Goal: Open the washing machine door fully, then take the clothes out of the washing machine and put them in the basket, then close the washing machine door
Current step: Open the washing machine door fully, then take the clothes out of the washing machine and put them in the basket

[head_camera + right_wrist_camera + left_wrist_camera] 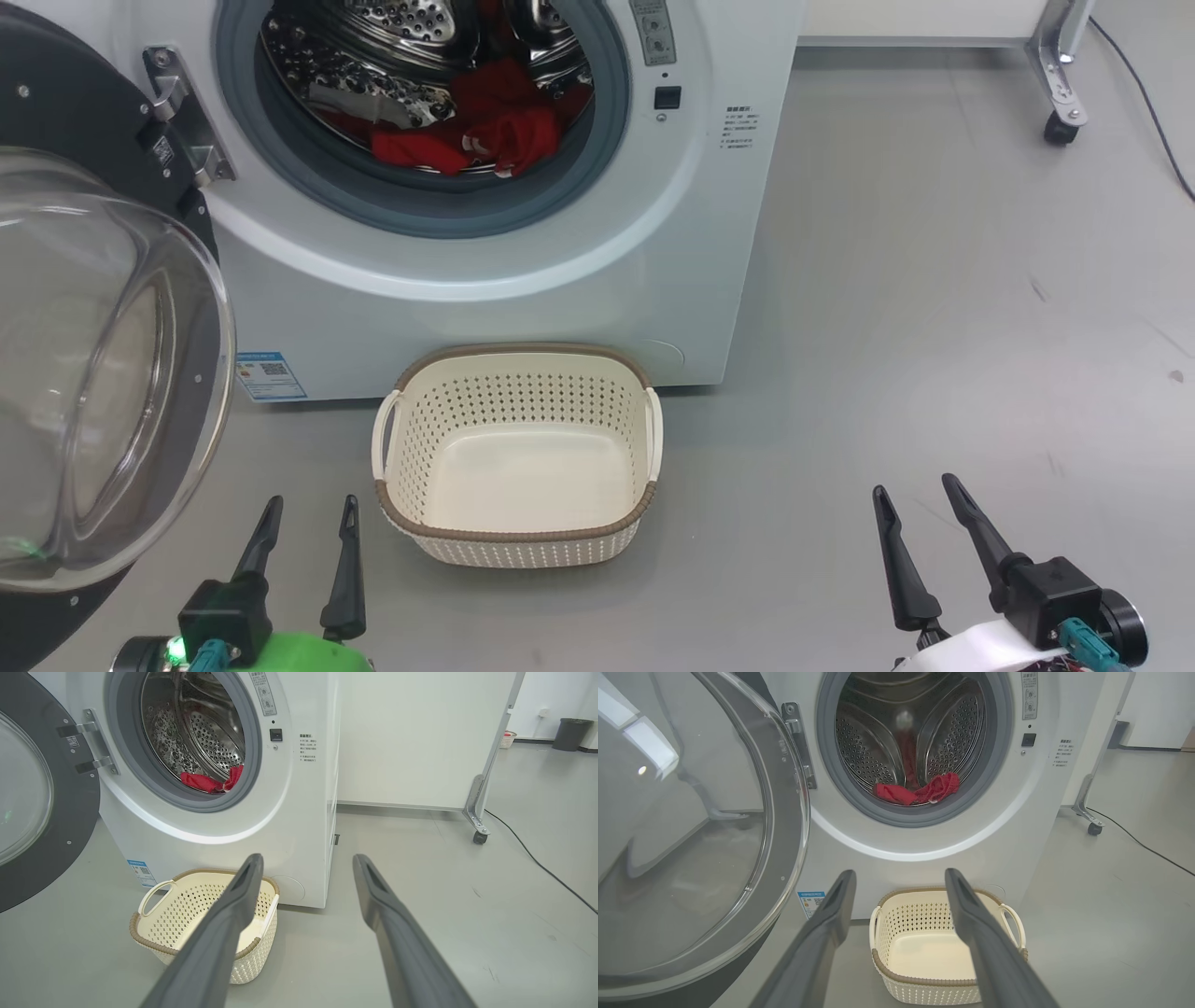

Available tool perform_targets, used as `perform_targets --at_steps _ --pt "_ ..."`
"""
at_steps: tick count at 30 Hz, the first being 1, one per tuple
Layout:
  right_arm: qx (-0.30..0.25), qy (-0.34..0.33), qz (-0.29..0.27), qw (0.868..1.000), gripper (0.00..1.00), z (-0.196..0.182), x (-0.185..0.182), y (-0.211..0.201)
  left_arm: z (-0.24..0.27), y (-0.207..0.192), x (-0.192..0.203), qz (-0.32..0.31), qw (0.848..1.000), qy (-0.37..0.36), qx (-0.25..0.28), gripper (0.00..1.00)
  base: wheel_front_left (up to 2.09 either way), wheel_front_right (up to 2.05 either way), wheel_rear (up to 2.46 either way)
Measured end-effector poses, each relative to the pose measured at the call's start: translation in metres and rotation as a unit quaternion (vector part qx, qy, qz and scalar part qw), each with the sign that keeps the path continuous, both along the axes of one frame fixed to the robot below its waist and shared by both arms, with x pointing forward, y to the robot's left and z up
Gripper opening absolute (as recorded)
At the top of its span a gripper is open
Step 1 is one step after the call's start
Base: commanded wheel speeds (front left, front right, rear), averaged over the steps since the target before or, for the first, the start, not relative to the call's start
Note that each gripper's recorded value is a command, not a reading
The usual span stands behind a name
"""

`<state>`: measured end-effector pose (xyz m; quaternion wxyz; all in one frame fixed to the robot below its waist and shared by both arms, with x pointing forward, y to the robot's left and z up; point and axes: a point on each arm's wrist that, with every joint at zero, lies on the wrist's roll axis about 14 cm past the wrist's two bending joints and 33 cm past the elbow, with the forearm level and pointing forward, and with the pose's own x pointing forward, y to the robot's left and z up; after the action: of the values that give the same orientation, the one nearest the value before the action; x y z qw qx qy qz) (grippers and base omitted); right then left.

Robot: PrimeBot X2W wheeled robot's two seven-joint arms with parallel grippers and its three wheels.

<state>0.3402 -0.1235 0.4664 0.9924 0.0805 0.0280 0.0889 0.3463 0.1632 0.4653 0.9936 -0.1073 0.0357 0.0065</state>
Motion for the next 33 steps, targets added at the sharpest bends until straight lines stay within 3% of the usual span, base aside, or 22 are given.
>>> perform_targets --at_steps 14,33 --pt "-0.001 -0.003 -0.045 0.999 1.00 0.003 -0.015 -0.023 0.005 -0.027 0.003 -0.042 0.999 -0.003 -0.003 1.00 0.00 0.00 0.00" --pt "0.000 -0.014 -0.048 0.999 1.00 0.010 -0.014 -0.025 0.007 -0.029 0.003 -0.046 0.999 -0.003 -0.004 1.00 0.00 0.00 0.00"
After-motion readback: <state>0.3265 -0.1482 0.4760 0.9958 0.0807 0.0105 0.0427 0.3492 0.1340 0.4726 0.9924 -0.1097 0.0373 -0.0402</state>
